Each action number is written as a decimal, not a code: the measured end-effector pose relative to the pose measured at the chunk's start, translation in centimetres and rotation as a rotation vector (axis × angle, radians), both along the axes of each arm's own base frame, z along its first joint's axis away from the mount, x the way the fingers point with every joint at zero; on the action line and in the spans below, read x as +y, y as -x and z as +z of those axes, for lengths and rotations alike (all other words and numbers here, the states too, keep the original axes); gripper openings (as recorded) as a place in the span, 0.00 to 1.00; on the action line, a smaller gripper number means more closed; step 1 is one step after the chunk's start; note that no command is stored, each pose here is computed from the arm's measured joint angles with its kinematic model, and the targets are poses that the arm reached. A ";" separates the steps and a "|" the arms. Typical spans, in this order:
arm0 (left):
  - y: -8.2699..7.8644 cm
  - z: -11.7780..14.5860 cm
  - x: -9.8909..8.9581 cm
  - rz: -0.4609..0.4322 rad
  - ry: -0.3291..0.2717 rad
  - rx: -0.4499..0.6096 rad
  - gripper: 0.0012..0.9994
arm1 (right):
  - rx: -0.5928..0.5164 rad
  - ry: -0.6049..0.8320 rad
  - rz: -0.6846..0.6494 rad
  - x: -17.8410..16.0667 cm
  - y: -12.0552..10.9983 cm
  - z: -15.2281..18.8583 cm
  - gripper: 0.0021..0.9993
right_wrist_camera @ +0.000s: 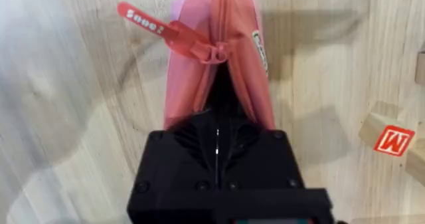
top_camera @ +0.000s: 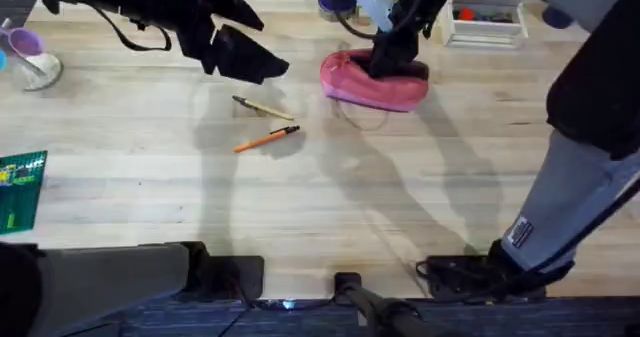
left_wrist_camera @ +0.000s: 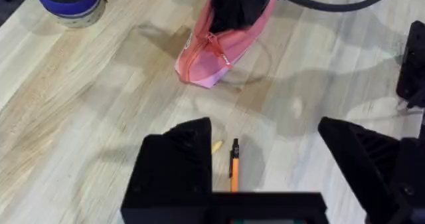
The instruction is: Unzip the bag, pick up the pens from the table one at a time and place them inside, then zip the bag closed.
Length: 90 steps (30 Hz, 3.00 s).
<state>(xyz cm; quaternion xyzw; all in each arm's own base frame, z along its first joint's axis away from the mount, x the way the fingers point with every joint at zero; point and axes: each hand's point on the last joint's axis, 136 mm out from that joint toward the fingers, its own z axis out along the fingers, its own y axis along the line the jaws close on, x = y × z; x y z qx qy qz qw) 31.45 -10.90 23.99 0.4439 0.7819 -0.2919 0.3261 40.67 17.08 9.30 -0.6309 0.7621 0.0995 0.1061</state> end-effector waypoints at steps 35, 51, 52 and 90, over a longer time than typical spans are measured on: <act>0.1 -0.1 0.0 0.000 0.000 0.007 0.99 | -0.084 -0.074 0.009 0.7 -0.4 3.5 1.00; -0.4 -2.3 2.4 -0.042 -0.223 -0.079 0.99 | -0.226 -0.193 -0.133 0.6 2.0 13.9 1.00; -0.4 -2.5 2.7 -0.051 -0.249 -0.090 0.99 | -0.230 -0.200 -0.147 0.6 2.2 14.3 1.00; -2.1 -9.0 5.2 -0.379 -0.514 -0.187 0.99 | -0.164 -0.223 -0.392 -3.9 6.6 18.5 1.00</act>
